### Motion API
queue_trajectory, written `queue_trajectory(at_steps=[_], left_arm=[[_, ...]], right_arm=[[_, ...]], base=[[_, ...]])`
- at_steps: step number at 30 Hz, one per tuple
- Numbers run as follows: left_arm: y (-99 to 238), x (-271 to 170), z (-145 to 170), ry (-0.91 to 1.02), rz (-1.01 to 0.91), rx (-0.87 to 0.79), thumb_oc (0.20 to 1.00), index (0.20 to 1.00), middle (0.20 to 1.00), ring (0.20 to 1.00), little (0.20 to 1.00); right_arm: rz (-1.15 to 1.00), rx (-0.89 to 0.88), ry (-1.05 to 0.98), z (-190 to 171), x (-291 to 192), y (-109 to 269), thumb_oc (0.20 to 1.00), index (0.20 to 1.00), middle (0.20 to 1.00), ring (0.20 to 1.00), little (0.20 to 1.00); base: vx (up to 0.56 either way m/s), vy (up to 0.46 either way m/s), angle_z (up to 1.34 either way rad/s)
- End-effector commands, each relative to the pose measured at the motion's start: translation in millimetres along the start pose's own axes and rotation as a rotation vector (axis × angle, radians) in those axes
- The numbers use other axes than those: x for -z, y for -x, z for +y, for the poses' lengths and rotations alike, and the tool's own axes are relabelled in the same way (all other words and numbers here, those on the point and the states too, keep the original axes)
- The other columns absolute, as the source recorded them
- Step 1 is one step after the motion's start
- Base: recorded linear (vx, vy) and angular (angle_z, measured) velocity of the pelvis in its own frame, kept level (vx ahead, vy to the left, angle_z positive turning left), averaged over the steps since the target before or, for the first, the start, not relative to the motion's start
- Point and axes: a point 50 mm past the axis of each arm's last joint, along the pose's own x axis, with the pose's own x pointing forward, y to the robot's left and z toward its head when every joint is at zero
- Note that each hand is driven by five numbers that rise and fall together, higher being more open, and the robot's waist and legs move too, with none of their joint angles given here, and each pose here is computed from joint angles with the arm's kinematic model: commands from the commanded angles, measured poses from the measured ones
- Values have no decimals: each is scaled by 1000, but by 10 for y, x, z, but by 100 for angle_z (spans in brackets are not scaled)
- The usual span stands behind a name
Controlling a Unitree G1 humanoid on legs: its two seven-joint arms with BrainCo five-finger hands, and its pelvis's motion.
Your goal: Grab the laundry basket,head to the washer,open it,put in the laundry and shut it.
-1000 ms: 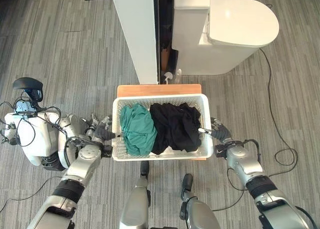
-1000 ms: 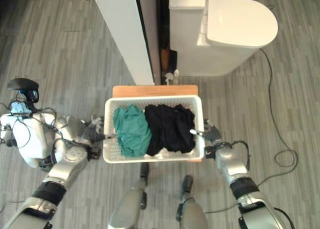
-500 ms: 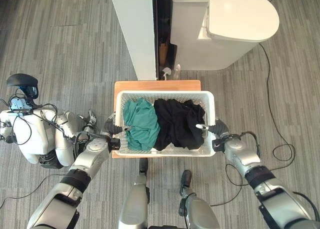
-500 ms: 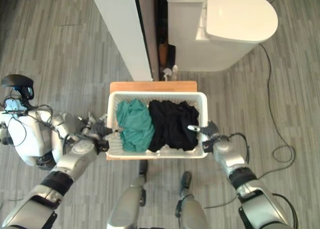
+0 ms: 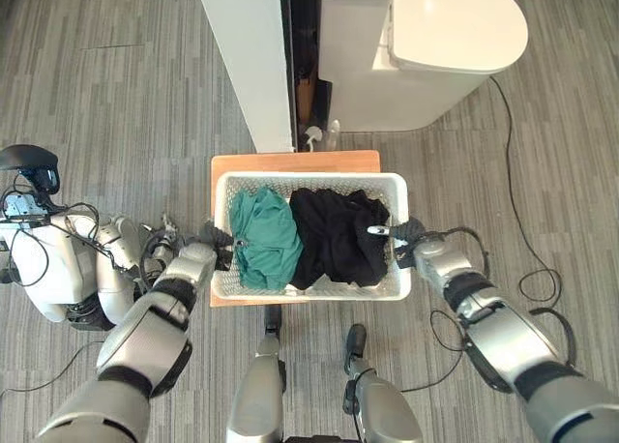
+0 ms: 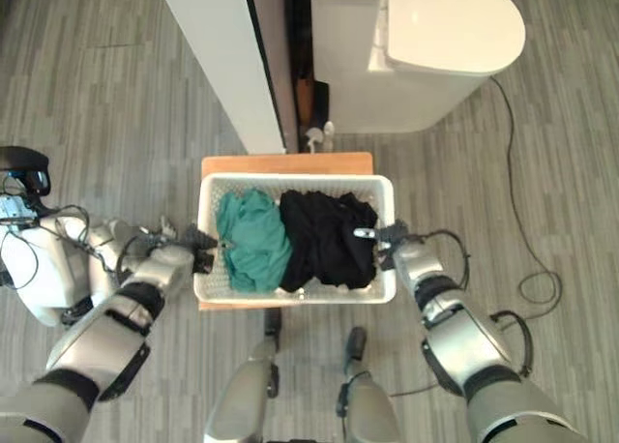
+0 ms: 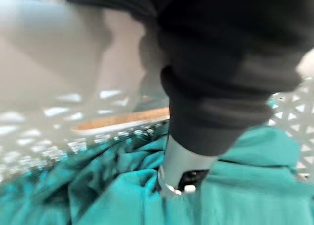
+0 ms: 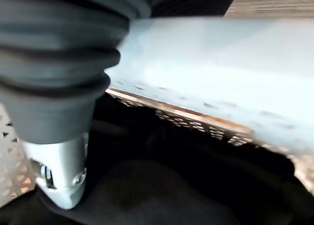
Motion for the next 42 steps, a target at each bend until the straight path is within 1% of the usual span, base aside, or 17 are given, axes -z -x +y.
queue_trajectory(at_steps=[1, 7, 8, 9, 10, 11, 12, 15, 17, 18, 20, 24, 29, 30, 32, 38, 42], left_arm=[[20, -284, -398, -79, -59, 98, 1000, 1000, 1000, 1000, 1000], [39, -294, -522, -95, -76, 130, 1000, 1000, 1000, 1000, 1000], [41, -299, -531, -98, -77, 131, 906, 906, 906, 906, 906], [40, -302, -529, -107, -78, 129, 718, 718, 718, 718, 718], [38, -314, -520, -119, -81, 123, 564, 564, 564, 564, 564], [34, -303, -513, -156, -71, 119, 200, 200, 200, 200, 200], [33, -315, -506, -185, -76, 115, 200, 200, 200, 200, 200], [35, -374, -497, -246, -102, 101, 200, 200, 200, 200, 200], [41, -430, -489, -370, -154, 99, 200, 200, 200, 200, 200], [41, -431, -488, -370, -154, 99, 200, 200, 200, 200, 200], [51, -430, -461, -481, -204, 96, 200, 200, 200, 200, 200], [131, -483, -459, -520, -321, 126, 200, 200, 200, 200, 200], [451, -528, -256, -417, -521, 199, 200, 200, 200, 200, 200], [560, -531, -199, -445, -570, 214, 200, 200, 200, 200, 200], [591, -552, -193, -457, -592, 217, 200, 200, 200, 200, 200], [763, -696, -413, -500, -681, 342, 200, 200, 200, 200, 200], [755, -659, -564, -509, -657, 403, 200, 200, 200, 200, 200]], right_arm=[[-64, -78, -28, 305, -229, 15, 1000, 1000, 1000, 1000, 1000], [-35, -76, -50, 282, -152, 5, 1000, 1000, 1000, 1000, 1000], [-33, -70, -45, 264, -154, 2, 1000, 1000, 1000, 1000, 1000], [-28, -65, -40, 248, -149, -1, 1000, 1000, 1000, 1000, 1000], [-19, -63, -38, 240, -138, -3, 922, 922, 922, 922, 922], [-4, -56, -26, 229, -119, -8, 354, 354, 354, 354, 354], [5, -55, -11, 225, -109, -10, 200, 200, 200, 200, 200], [20, -50, 1, 219, -92, -13, 200, 200, 200, 200, 200], [-6, -63, 46, 237, -123, -10, 200, 200, 200, 200, 200], [-6, -63, 46, 238, -124, -10, 200, 200, 200, 200, 200], [-59, -95, 72, 306, -166, 9, 200, 200, 200, 200, 200], [-134, -114, 58, 267, -183, 55, 200, 200, 200, 200, 200], [-243, -118, 8, -128, -9, 270, 200, 200, 200, 200, 200], [-249, -106, 3, -333, 165, 391, 200, 200, 200, 200, 200], [-250, -98, 2, -444, 232, 447, 200, 200, 200, 200, 200], [-215, 7, 36, -1078, 517, 757, 200, 200, 200, 200, 200], [-178, 34, 41, -1211, 649, 853, 200, 200, 200, 200, 200]], base=[[0, 0, 0], [0, 0, 0], [0, 0, 0], [0, 0, 0], [-2, 19, -3], [-3, 15, -3], [0, 0, 0], [0, 0, 0], [0, 0, 0], [0, 0, 0], [0, 0, 0], [51, -1, -6], [132, -33, -10], [160, -39, -12], [105, -54, -7], [97, -126, -6], [1, -118, -7]])
